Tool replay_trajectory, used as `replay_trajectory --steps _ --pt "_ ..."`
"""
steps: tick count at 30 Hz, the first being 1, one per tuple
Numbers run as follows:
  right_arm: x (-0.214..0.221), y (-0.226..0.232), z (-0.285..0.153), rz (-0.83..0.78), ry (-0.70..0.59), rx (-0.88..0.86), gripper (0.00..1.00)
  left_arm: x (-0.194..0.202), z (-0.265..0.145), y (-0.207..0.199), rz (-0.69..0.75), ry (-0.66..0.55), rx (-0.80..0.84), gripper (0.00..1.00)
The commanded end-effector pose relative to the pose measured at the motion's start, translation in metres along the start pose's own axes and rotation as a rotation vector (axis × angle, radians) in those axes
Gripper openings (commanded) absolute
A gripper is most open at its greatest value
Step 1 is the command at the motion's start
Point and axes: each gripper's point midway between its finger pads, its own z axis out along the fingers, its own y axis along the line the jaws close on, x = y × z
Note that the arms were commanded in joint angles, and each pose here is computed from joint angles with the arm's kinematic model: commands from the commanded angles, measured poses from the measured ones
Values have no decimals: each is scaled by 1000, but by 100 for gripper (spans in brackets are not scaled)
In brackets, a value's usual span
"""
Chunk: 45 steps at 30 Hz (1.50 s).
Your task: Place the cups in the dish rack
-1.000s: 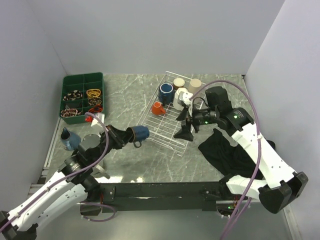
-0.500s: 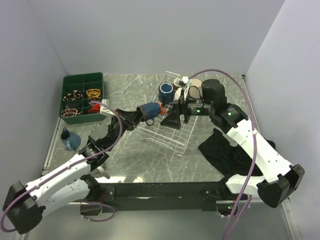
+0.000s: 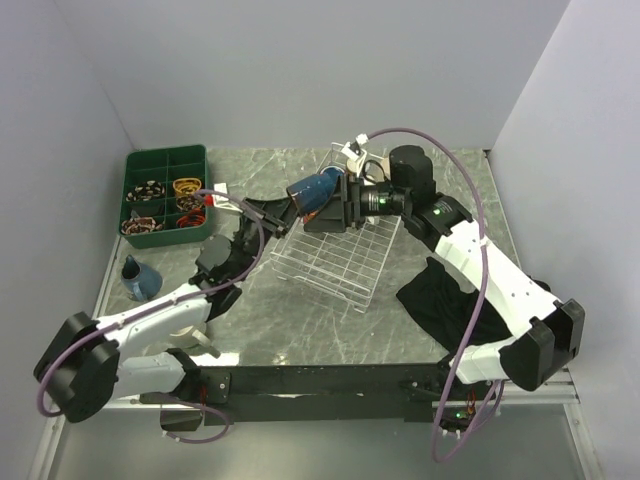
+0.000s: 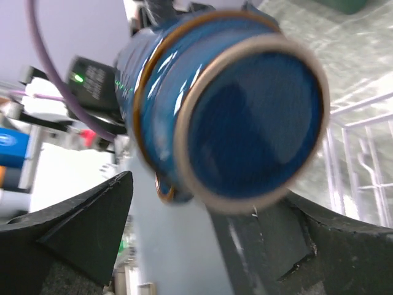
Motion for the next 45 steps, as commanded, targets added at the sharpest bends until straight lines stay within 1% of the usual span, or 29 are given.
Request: replay_trajectory --steps 1,2,3,4,6,7,9,10,13,15,16,17,18,21,24,26,27,29,31,32,33,36,37,39,40,41,42,44,45 --pt "-32 43 -12 9 -48 -153 83 -12 10 -79 -98 -17 280 1" --pt "-34 46 -13 31 -56 -173 79 -9 11 -78 -96 -5 282 1" --pt "-36 45 -17 42 -67 -179 78 -6 12 -75 -97 5 277 1" --pt "-37 47 -19 30 -78 -206 74 -5 12 -76 -98 6 282 1" --pt "-41 49 -25 60 -96 -217 70 -1 14 -73 -98 16 274 1" --pt "-43 47 -28 58 -110 -220 65 0 14 -73 -99 17 275 1" --pt "-45 48 -32 74 -119 -225 60 5 16 -69 -100 30 270 1" --pt "-47 47 -32 72 -126 -229 54 6 17 -71 -100 33 275 1" --pt "-46 47 -34 83 -131 -236 50 16 21 -71 -85 70 277 1" --pt "-47 47 -36 92 -138 -238 48 28 25 -66 -42 108 253 1" --pt "-47 46 -36 90 -143 -242 45 30 28 -71 -27 112 257 1" --pt "-48 46 -39 108 -150 -245 43 36 30 -63 6 127 226 1" --pt "-49 47 -41 109 -154 -252 41 41 30 -64 17 138 223 1" --pt "-53 45 -49 128 -175 -266 29 49 34 -60 66 160 199 1" --pt "-55 42 -53 129 -189 -267 20 58 36 -49 104 184 160 1" --pt "-55 43 -55 125 -194 -271 16 61 38 -44 135 195 145 1" --pt "-55 41 -56 129 -197 -270 13 67 38 -41 144 221 133 1" --pt "-55 42 -58 126 -200 -277 11 73 40 -35 172 246 120 1" --pt "-55 42 -59 122 -205 -279 3 79 41 -31 190 269 107 2" --pt "-54 42 -60 119 -206 -281 0 84 41 -30 192 289 108 3" --pt "-54 42 -62 111 -212 -283 0 86 41 -29 195 296 109 4" --pt "-54 41 -66 102 -223 -284 0 88 41 -25 187 305 100 21" --pt "-56 39 -70 100 -235 -278 0 88 40 -25 184 306 95 35" --pt "-56 36 -74 94 -251 -266 0 87 37 -25 182 302 98 45" --pt "-58 33 -78 82 -266 -254 0 85 36 -26 182 298 100 52" --pt "-57 31 -79 80 -270 -248 0 84 34 -27 184 296 98 55" --pt "-56 28 -80 83 -277 -239 0 84 33 -27 187 297 94 61" --pt "-56 25 -85 74 -299 -224 0 83 31 -26 196 302 86 65" --pt "-54 21 -85 73 -304 -215 0 84 30 -25 197 307 82 69"
